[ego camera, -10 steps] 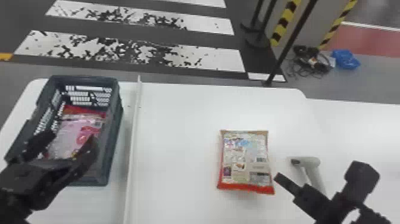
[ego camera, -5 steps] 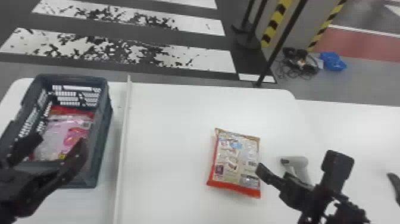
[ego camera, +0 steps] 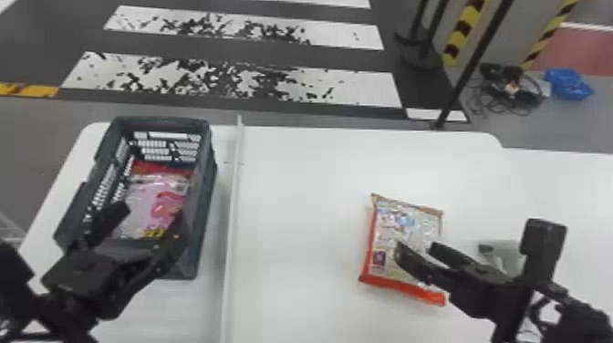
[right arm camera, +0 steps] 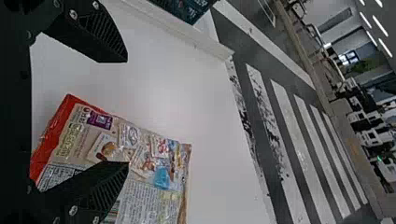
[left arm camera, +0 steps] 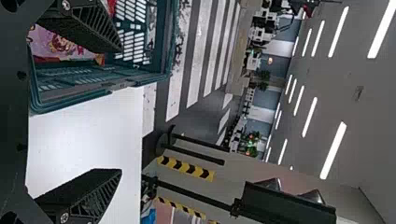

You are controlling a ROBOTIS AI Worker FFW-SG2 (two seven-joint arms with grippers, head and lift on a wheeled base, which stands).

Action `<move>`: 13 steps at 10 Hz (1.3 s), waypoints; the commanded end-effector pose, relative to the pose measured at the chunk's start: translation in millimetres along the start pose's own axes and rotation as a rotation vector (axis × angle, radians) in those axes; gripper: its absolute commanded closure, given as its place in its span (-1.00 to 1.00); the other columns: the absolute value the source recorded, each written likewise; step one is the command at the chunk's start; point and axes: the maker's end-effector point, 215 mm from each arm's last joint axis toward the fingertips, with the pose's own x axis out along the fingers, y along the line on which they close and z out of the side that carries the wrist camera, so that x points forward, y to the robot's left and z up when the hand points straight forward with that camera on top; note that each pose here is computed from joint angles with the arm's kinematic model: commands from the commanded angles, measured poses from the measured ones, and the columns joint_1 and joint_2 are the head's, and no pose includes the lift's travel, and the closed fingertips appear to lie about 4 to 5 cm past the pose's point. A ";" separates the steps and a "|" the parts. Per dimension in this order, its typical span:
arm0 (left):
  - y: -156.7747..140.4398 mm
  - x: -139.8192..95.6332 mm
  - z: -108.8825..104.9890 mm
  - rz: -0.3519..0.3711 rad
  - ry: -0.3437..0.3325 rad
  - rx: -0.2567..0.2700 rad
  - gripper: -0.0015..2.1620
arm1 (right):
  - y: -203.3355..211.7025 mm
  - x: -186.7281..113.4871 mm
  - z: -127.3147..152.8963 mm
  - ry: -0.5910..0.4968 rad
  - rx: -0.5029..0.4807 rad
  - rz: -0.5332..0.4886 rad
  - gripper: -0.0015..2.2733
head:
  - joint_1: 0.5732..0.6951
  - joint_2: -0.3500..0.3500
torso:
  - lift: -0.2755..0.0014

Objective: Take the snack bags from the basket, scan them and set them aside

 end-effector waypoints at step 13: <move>-9.1 -1.8 -13.0 0.004 0.014 -0.005 -0.92 | 17.2 75.8 -76.6 0.176 -0.128 0.048 0.98 | 1.00 0.11 | 0.45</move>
